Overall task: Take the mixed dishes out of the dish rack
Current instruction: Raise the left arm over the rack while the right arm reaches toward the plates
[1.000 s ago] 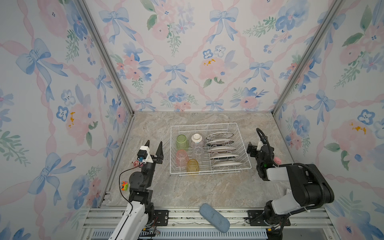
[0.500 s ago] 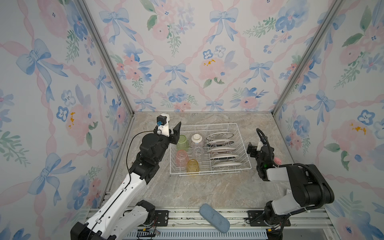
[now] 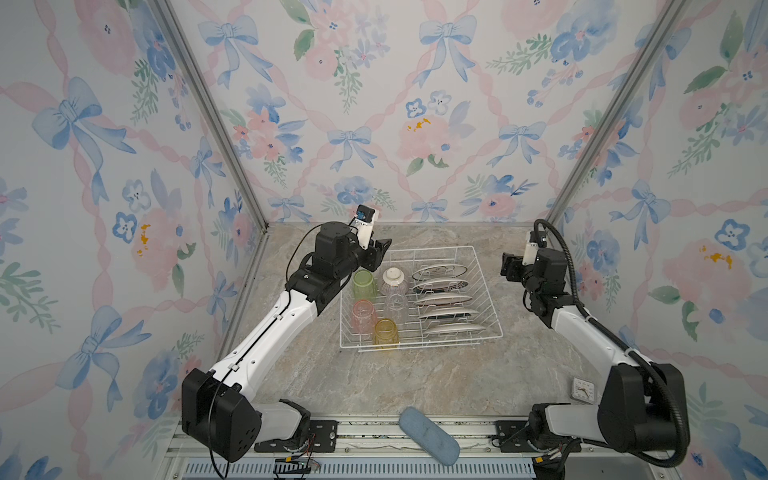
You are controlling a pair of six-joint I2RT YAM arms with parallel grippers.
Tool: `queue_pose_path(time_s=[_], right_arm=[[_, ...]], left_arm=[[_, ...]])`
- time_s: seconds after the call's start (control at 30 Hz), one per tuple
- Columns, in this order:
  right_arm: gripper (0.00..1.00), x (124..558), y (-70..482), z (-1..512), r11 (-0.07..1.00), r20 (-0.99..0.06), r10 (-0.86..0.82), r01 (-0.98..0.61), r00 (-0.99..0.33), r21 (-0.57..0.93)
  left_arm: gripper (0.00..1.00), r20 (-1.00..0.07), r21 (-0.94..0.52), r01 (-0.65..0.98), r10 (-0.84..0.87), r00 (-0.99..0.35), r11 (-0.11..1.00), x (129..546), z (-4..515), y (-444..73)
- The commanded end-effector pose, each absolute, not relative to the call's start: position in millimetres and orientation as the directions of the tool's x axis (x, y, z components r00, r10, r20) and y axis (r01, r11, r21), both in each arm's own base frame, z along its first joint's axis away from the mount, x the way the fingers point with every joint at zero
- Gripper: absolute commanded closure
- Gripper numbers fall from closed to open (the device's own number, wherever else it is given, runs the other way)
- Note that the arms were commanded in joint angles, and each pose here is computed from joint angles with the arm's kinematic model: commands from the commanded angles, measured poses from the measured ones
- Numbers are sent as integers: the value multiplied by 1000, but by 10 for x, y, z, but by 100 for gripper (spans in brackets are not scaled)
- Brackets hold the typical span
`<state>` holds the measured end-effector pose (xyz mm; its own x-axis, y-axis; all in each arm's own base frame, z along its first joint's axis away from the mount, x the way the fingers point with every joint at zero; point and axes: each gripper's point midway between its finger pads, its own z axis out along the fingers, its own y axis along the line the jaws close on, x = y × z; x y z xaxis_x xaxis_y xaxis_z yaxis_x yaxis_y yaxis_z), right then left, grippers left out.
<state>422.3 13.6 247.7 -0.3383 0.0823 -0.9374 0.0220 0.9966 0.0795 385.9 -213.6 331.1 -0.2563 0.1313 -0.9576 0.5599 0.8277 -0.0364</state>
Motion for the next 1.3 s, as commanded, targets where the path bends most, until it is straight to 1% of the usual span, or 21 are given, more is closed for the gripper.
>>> queue_pose_path(time_s=[0.0, 0.07, 0.17, 0.27, 0.3, 0.33, 0.4, 0.47, 0.53, 0.7, 0.8, 0.93, 1.0, 1.07, 1.13, 1.2, 1.27], right_arm=[[20, 3772, 498, 2375, 972, -835, 138, -90, -533, 219], [19, 3608, 638, 2470, 966, -829, 116, -131, -547, 222], [19, 3385, 843, 2489, 951, -807, 93, -188, -584, 246], [19, 3189, 1045, 2528, 927, -802, 81, -250, -591, 278], [19, 3143, 1082, 2547, 923, -805, 80, -261, -588, 283], [19, 3092, 1132, 2568, 917, -807, 72, -279, -586, 284], [18, 3039, 1150, 2592, 919, -810, 67, -280, -583, 278], [18, 3003, 1153, 2604, 920, -811, 63, -280, -582, 273], [18, 2981, 1140, 2602, 922, -810, 66, -276, -582, 273], [18, 2930, 1133, 2587, 921, -810, 63, -278, -583, 273], [19, 2917, 1117, 2612, 923, -815, 65, -276, -575, 268], [18, 2899, 1104, 2661, 924, -824, 63, -279, -563, 262], [17, 2896, 1090, 2677, 926, -828, 63, -277, -557, 256], [16, 2890, 1077, 2687, 929, -830, 59, -274, -554, 249], [16, 2881, 1068, 2683, 931, -831, 54, -273, -554, 243], [16, 2879, 1059, 2684, 932, -832, 53, -271, -553, 240], [16, 2874, 1059, 2683, 932, -833, 54, -272, -551, 240]], left_arm=[[53, -957, -40, 648, 158, -245, 760, 3733, 3343, -2379], [64, -954, -14, 665, 189, -232, 747, 3691, 3307, -2494], [74, -949, 12, 703, 229, -216, 711, 3652, 3238, -2690], [77, -934, 82, 685, 296, -201, 724, 3728, 3110, -2800], [76, -928, 105, 678, 316, -196, 728, 3758, 3083, -2828], [72, -921, 128, 675, 340, -191, 727, 3780, 3045, -2880], [62, -906, 180, 662, 384, -176, 727, 3843, 3008, -2961], [52, -882, 192, 689, 430, -190, 699, 3891, 2921, -3091], [54, -858, 199, 712, 471, -206, 673, 3956, 2829, -3197], [56, -832, 210, 752, 518, -199, 625, 4116, 2732, -3382], [57, -792, 214, 785, 573, -209, 581, 4174, 2629, -3490], [56, -771, 228, 830, 615, -165, 509, 4168, 2608, -3642], [55, -748, 216, 862, 645, -156, 459, 4101, 2540, -3698], [54, -712, 242, 875, 690, -134, 420, 4052, 2451, -3751], [50, -672, 292, 871, 733, -106, 394, 4021, 2345, -3778], [50, -649, 314, 872, 755, -90, 374, 3994, 2281, -3804], [51, -652, 302, 882, 753, -86, 362, 3972, 2260, -3835]])
